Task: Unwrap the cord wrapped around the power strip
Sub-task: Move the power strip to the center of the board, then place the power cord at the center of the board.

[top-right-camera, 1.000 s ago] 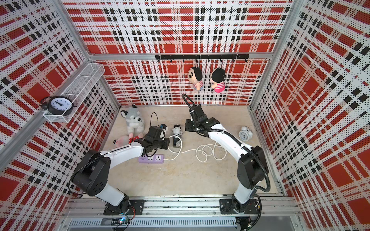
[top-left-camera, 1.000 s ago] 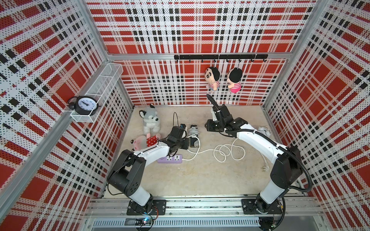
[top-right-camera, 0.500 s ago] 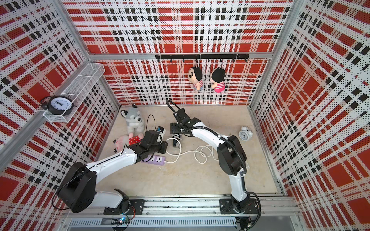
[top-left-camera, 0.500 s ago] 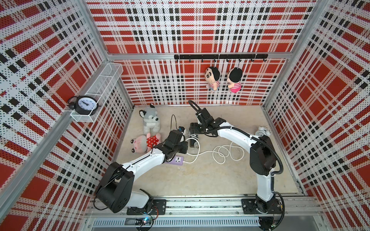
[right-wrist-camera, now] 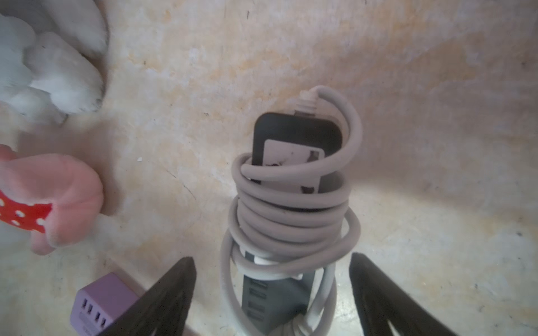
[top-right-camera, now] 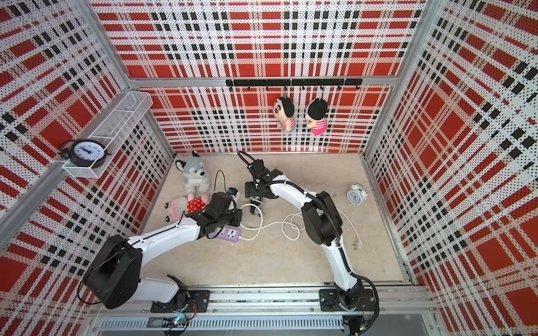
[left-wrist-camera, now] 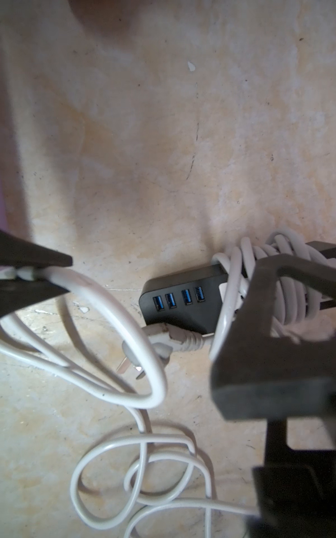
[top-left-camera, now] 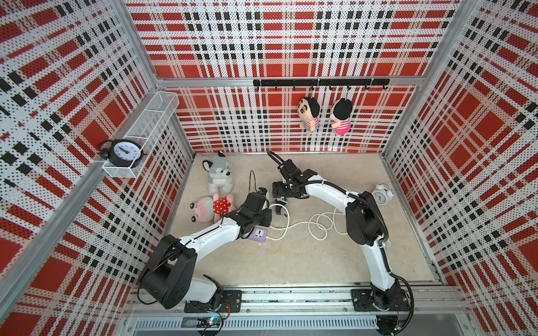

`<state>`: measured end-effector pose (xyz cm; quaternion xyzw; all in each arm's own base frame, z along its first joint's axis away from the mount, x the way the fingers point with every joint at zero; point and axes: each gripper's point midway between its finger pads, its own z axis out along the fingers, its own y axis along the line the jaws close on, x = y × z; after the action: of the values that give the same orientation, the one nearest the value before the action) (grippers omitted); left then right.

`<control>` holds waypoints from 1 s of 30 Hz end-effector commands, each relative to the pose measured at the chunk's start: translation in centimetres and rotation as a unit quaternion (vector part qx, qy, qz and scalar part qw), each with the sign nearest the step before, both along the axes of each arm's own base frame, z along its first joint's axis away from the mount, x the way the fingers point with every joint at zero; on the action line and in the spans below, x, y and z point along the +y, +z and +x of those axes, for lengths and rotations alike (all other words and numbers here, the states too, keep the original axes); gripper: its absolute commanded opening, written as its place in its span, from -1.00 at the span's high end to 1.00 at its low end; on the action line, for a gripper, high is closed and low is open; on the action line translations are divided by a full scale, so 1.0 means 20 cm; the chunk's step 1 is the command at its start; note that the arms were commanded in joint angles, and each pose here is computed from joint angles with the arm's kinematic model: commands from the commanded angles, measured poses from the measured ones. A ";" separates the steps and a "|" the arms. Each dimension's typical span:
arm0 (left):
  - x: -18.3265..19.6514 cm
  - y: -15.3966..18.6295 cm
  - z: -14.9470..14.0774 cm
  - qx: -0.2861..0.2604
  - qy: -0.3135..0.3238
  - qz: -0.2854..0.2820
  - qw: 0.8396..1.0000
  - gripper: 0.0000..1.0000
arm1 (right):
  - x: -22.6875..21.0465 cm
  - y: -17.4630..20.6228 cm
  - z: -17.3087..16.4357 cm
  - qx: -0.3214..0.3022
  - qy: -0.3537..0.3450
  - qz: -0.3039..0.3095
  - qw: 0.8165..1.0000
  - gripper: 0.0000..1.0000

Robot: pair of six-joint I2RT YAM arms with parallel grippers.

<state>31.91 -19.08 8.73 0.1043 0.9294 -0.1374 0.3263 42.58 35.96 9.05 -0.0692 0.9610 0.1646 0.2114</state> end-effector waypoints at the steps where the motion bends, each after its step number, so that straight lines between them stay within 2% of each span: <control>1: -0.02 0.02 0.02 -0.003 0.003 -0.004 1.000 1.00 | -0.02 -0.07 -0.01 0.022 0.000 -0.019 1.000 -0.74; 7: -0.02 0.00 0.02 0.003 0.003 -0.006 1.000 1.00 | -0.04 -0.17 0.05 0.043 -0.010 -0.010 0.999 -0.63; 13: -0.04 0.01 0.03 0.002 0.001 -0.010 1.000 1.00 | -0.22 -0.09 0.19 0.027 -0.051 0.015 0.998 -0.32; 15: -0.05 0.01 0.04 0.002 0.001 -0.012 1.000 1.00 | -0.29 -0.06 0.22 0.022 -0.058 0.012 0.998 -0.29; 18: -0.06 -0.02 0.06 0.007 0.001 -0.011 1.000 1.00 | -0.41 -0.03 0.25 0.011 -0.065 0.000 0.998 -0.11; 21: -0.07 -0.06 0.11 0.015 0.008 -0.013 1.000 0.97 | -0.52 0.00 0.26 -0.001 -0.069 -0.002 0.998 -0.08; 26: -0.13 -0.10 0.21 0.030 0.005 -0.017 0.999 0.75 | -0.70 0.05 0.26 -0.022 -0.061 -0.017 0.998 -0.08; 27: -0.13 -0.11 0.23 0.033 0.007 -0.016 0.999 0.65 | -0.72 0.06 0.25 -0.027 -0.057 -0.019 0.998 -0.08; 30: -0.11 -0.14 0.29 0.043 0.017 -0.009 0.999 0.12 | -0.77 0.06 0.24 -0.030 -0.048 -0.026 0.998 -0.07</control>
<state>36.26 -20.97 5.38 0.0843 0.9453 -0.1360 0.2842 47.37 21.57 8.80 -0.0075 0.9642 0.1414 0.2243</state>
